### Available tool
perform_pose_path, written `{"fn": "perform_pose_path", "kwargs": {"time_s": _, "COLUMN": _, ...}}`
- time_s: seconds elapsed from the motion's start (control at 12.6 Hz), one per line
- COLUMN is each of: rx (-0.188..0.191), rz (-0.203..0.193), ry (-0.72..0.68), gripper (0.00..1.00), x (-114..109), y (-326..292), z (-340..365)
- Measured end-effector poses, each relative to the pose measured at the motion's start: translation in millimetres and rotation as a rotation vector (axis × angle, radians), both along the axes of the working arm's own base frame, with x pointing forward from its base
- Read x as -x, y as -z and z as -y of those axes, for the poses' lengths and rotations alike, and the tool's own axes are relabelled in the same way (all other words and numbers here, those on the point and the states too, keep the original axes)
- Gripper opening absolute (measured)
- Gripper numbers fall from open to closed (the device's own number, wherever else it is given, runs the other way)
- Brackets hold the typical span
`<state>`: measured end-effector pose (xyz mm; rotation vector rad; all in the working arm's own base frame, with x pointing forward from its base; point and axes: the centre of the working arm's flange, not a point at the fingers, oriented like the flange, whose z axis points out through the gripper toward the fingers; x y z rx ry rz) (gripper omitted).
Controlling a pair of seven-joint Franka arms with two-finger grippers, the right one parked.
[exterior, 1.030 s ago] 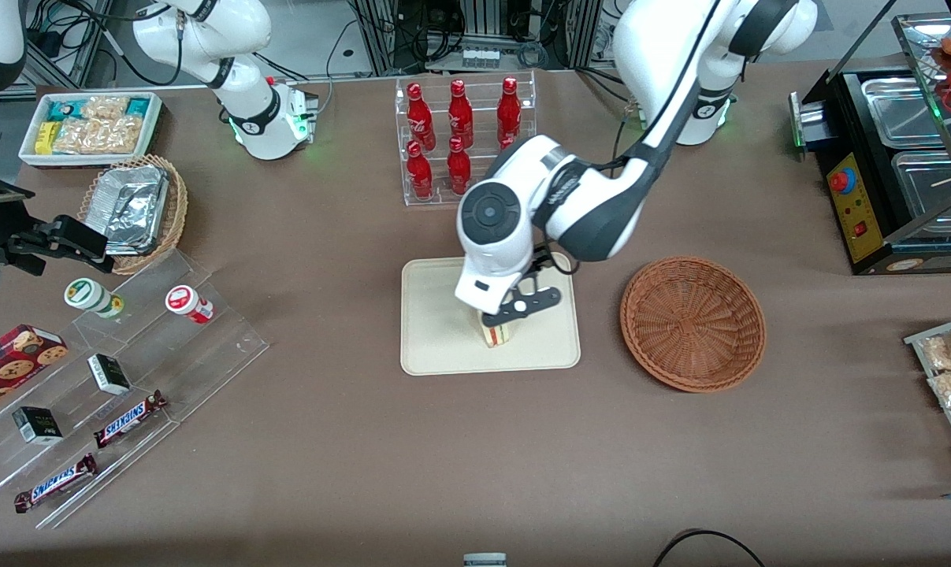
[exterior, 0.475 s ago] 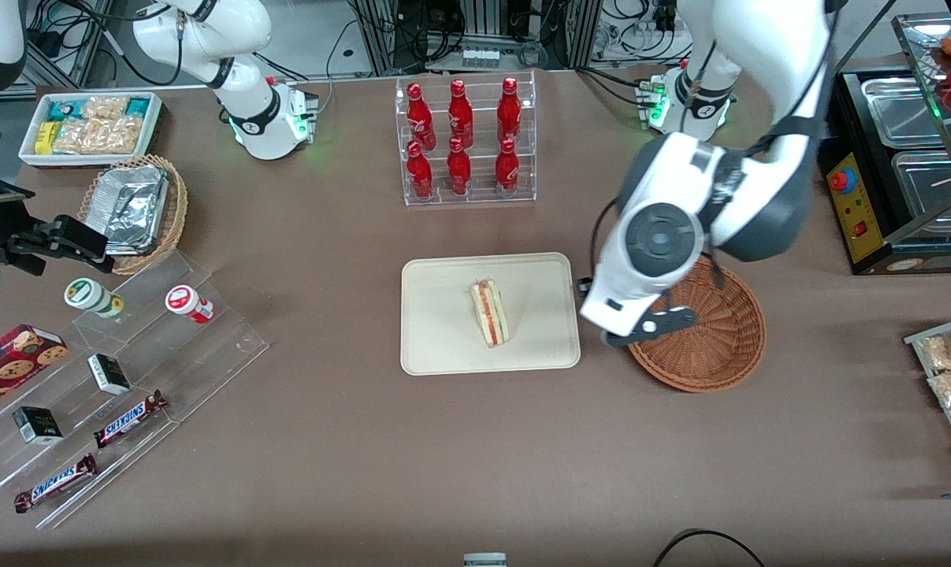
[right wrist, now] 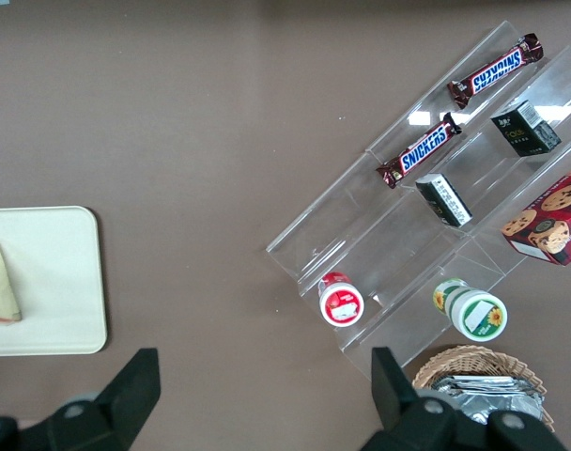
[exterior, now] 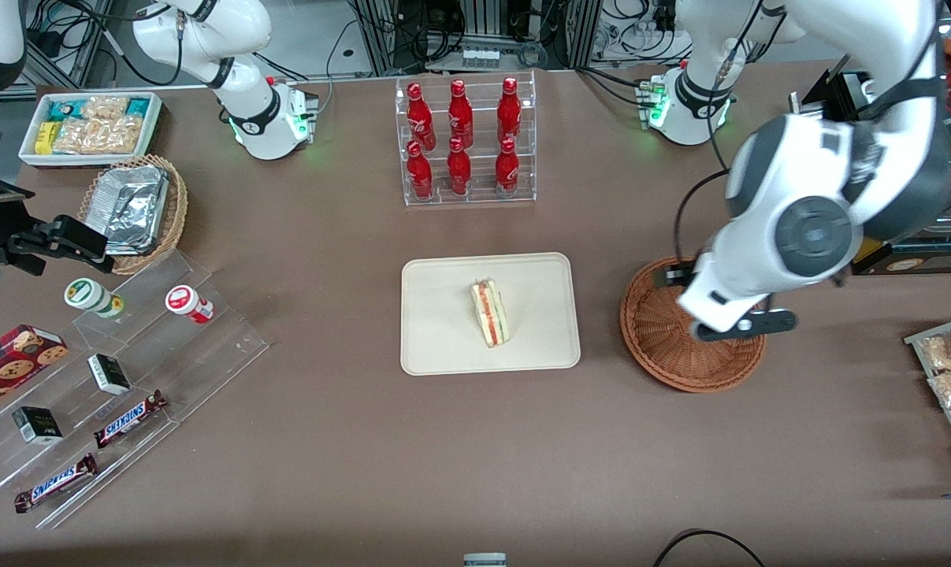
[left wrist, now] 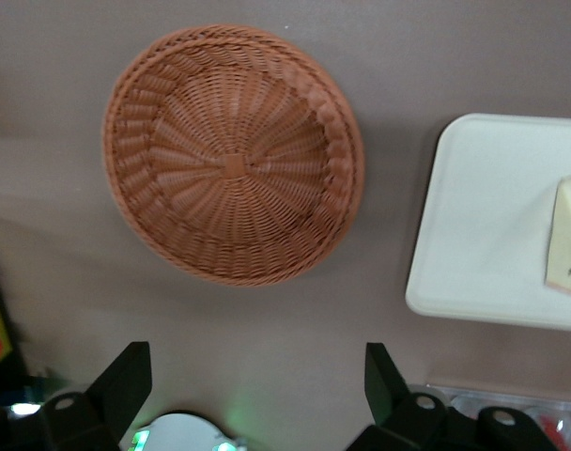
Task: Place sandwich from basket to tray
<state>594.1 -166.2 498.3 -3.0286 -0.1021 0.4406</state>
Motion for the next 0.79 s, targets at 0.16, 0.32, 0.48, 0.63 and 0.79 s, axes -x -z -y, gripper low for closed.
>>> {"fn": "perform_pose_path", "kwargs": {"time_s": 0.16, "rx": 0.035, "rz": 0.008, "ry": 0.019, "gripper": 1.0, "x": 9, "y": -33, "z": -28}}
{"fn": "perform_pose_path", "kwargs": {"time_s": 0.32, "rx": 0.045, "rz": 0.024, "ry": 0.029, "gripper": 1.0, "x": 24, "y": -66, "z": -48}}
{"fn": "perform_pose_path", "kwargs": {"time_s": 0.48, "rx": 0.055, "rz": 0.051, "ry": 0.046, "gripper": 1.0, "x": 35, "y": -93, "z": -71}}
{"fn": "perform_pose_path", "kwargs": {"time_s": 0.63, "rx": 0.064, "rz": 0.079, "ry": 0.056, "gripper": 1.0, "x": 41, "y": -111, "z": -97}}
{"fn": "perform_pose_path", "kwargs": {"time_s": 0.79, "rx": 0.066, "rz": 0.096, "ry": 0.048, "gripper": 1.0, "x": 44, "y": -120, "z": -117}}
